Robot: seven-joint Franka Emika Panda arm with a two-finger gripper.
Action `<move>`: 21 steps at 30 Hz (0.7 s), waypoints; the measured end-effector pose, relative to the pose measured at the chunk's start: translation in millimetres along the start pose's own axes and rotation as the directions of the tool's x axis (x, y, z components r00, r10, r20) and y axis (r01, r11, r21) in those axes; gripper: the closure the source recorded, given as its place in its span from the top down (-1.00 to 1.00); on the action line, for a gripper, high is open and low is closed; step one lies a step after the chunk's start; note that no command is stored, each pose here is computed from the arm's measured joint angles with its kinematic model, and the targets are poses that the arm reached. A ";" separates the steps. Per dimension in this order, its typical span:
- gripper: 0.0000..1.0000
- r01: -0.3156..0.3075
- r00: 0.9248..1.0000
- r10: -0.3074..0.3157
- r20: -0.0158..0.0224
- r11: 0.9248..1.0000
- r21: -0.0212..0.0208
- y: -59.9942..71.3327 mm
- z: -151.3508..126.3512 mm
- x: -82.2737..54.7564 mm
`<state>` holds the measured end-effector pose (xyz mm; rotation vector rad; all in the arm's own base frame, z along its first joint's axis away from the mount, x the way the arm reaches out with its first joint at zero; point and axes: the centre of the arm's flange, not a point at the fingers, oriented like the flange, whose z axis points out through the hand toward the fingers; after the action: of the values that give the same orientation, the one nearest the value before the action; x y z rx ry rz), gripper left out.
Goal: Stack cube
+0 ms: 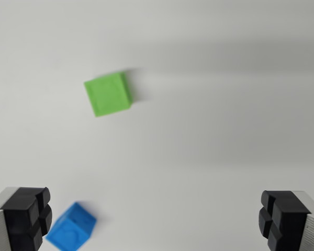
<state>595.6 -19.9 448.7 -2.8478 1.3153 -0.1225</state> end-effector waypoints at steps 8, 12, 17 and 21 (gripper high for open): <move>1.00 -0.076 0.997 0.076 0.015 0.997 -0.013 9.3 25.9 -34.9; 1.00 -0.098 0.995 0.098 0.013 0.995 -0.010 8.9 29.1 -37.7; 1.00 -0.129 0.992 0.129 0.016 0.992 -0.014 13.4 37.5 -46.8; 1.00 -0.149 0.989 0.149 0.017 0.989 -0.015 14.9 42.7 -55.2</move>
<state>551.7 11.1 401.7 -2.7417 1.5241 -0.0877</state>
